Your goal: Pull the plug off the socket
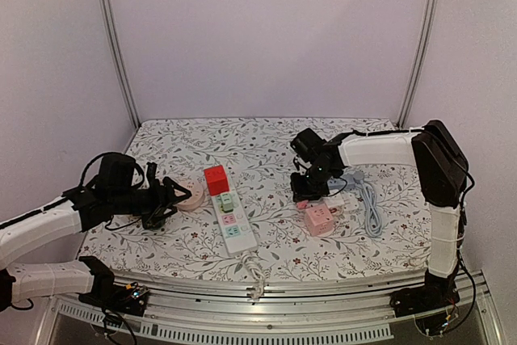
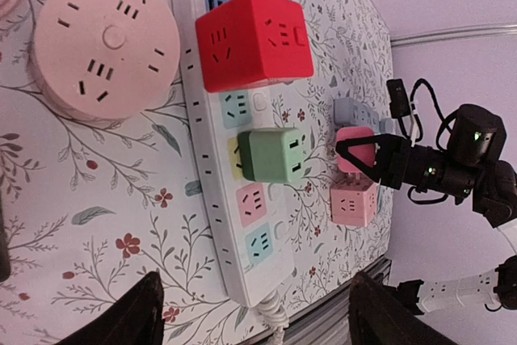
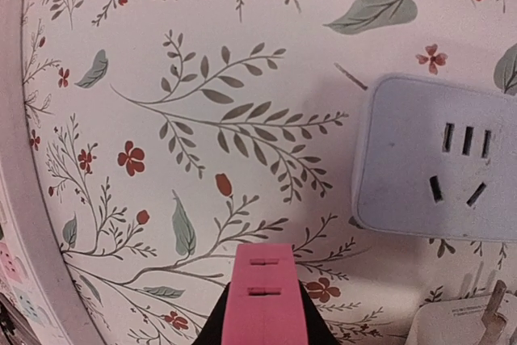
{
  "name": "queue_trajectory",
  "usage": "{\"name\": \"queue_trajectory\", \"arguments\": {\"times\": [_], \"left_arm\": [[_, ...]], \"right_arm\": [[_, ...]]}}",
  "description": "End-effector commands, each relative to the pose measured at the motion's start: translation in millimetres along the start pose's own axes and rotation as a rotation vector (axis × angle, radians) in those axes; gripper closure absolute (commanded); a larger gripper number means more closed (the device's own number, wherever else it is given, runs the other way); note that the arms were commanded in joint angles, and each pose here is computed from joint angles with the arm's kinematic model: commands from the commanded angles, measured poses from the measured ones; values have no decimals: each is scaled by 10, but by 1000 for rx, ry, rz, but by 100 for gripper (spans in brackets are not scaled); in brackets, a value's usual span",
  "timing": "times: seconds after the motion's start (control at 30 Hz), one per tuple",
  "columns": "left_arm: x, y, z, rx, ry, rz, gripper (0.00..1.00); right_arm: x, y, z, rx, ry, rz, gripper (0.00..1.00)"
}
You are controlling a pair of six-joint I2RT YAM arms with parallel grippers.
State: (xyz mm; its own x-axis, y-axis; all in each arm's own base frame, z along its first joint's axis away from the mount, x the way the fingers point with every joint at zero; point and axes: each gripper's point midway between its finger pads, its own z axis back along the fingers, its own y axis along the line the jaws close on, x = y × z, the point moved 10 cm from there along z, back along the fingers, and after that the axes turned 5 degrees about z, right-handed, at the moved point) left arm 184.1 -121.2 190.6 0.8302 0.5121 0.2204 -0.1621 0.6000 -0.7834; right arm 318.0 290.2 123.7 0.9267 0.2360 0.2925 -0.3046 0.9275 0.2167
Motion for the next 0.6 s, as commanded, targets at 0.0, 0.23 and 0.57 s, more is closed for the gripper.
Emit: {"name": "queue_trajectory", "arguments": {"times": [0.0,0.23,0.57], "left_arm": [[6,41,-7,0,-9,14,23],[9,45,-19,0,-12,15,23],[25,31,-62,0,-4,12,23]], "right_arm": [[0,-102,-139,-34,28,0,78],[-12,-163,-100,-53,24,-9,67],[-20,-186,-33,-74,16,-14,58]]}}
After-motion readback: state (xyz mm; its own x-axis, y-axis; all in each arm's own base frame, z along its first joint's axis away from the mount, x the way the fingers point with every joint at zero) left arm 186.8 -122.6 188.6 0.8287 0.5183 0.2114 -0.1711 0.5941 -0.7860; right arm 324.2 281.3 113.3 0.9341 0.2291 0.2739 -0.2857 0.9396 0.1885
